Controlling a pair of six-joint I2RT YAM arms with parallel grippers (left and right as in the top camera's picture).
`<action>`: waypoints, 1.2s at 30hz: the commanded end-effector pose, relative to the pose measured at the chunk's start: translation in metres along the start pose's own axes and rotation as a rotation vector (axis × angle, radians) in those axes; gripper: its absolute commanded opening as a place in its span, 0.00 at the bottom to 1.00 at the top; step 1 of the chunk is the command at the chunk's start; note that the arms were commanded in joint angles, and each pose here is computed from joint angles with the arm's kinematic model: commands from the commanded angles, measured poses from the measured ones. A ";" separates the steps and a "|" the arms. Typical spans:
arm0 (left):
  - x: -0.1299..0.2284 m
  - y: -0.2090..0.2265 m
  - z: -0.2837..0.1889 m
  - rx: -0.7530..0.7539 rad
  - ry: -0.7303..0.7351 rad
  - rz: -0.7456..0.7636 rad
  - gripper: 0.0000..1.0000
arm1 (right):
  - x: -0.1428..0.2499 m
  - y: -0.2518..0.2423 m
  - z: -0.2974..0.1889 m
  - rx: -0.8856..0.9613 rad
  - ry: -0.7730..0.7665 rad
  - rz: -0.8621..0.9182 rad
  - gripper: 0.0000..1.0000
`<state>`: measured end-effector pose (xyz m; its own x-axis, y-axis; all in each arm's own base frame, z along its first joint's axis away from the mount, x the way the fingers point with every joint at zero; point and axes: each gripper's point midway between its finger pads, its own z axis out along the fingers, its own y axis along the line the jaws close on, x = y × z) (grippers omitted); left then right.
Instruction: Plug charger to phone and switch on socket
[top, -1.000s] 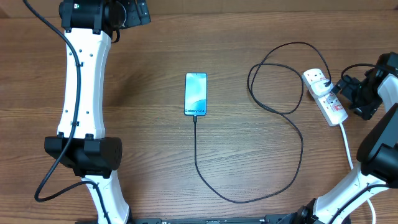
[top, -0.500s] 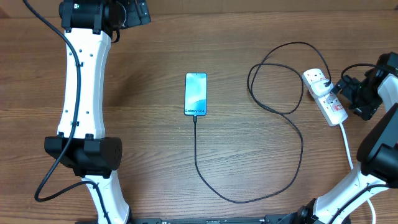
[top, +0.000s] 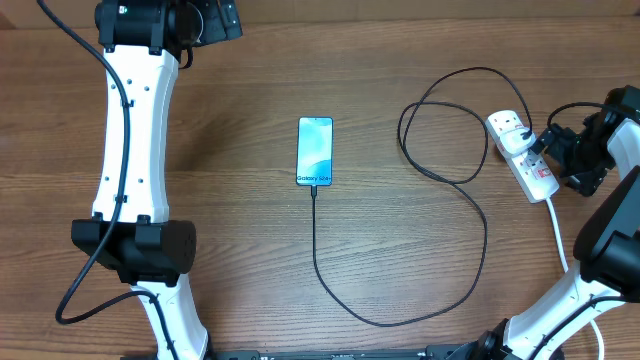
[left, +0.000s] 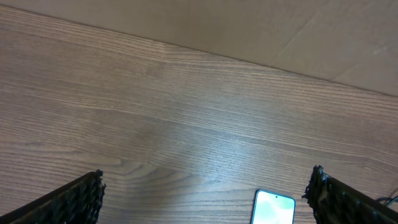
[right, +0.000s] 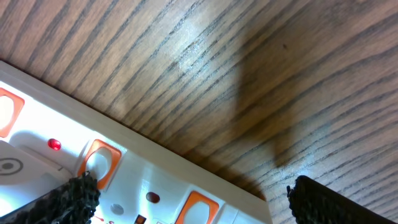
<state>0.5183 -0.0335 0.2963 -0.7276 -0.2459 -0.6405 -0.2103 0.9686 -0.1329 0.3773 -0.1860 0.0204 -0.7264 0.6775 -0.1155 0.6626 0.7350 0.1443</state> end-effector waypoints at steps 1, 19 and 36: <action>0.003 -0.002 0.004 -0.008 0.009 -0.008 1.00 | 0.005 0.010 -0.004 -0.013 0.010 -0.026 1.00; 0.003 -0.002 0.005 -0.008 0.009 -0.008 1.00 | 0.036 0.053 -0.206 -0.112 -0.363 -0.021 1.00; 0.003 -0.002 0.005 -0.008 0.009 -0.008 1.00 | 0.165 0.096 -0.295 -0.115 -0.515 -0.332 1.00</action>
<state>0.5183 -0.0335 0.2962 -0.7278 -0.2459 -0.6402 -0.2104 0.9686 -0.1328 0.2791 -0.0081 0.2928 -0.7196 0.3693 -0.5881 0.3582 0.9229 0.1411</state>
